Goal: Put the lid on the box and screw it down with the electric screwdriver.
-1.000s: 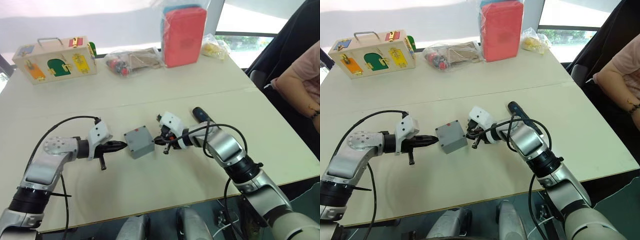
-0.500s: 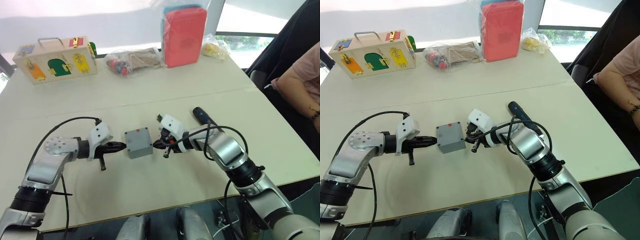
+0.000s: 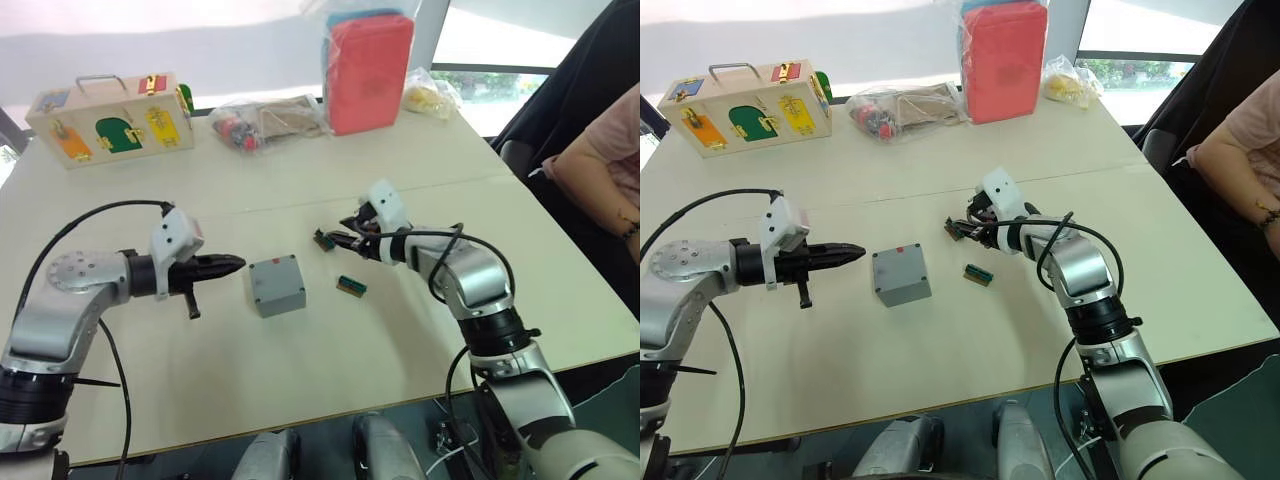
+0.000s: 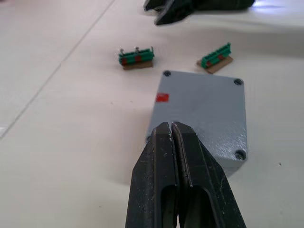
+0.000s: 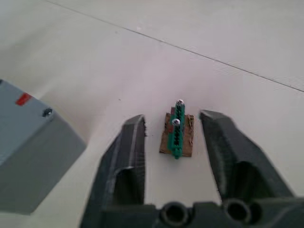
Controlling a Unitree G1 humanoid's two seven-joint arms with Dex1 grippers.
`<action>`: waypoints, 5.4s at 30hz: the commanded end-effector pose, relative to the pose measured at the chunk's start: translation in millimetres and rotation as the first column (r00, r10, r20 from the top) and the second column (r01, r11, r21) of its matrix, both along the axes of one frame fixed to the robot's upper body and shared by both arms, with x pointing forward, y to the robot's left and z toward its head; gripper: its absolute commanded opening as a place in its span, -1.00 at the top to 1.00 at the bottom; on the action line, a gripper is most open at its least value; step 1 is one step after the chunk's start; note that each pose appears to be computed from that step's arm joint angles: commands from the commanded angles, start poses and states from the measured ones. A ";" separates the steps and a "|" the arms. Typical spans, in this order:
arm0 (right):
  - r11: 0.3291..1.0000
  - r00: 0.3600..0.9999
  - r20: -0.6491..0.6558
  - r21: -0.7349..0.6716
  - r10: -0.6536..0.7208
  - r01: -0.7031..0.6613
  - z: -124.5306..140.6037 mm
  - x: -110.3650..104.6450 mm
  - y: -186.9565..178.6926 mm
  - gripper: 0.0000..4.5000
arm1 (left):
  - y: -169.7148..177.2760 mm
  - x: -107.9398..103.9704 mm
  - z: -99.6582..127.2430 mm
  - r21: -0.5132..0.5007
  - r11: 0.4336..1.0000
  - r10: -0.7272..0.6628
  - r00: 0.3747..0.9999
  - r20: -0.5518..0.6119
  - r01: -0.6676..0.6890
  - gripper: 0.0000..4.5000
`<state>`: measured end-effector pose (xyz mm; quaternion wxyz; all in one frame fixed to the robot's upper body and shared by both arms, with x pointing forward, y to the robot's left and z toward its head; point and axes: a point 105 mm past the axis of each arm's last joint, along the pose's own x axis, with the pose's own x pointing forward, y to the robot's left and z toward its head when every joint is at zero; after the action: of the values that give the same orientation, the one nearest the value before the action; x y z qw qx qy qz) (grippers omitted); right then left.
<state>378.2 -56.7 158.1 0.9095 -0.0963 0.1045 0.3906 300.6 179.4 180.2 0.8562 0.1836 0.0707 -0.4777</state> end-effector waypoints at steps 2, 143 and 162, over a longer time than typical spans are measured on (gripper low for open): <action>0.999 1.000 0.019 0.039 0.002 -0.003 -0.3 3.8 15.3 0.12 | -14.9 -0.8 27.5 -0.048 0.998 -0.024 0.996 0.091 0.028 1.00; 0.932 0.939 -0.042 -0.116 0.342 -0.345 13.4 -50.3 62.1 -0.27 | -15.8 -12.2 18.2 0.004 1.000 -0.003 0.997 0.076 0.003 1.00; 0.811 0.924 -0.256 -0.579 -0.284 0.089 21.1 -21.0 -145.3 -0.99 | -43.0 -10.7 20.8 -0.015 0.988 -0.148 0.982 0.115 0.151 1.00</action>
<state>352.0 -194.1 172.3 0.8444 -0.2673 0.3729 0.2764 291.9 139.2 193.8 0.8281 0.1950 0.0222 -0.5251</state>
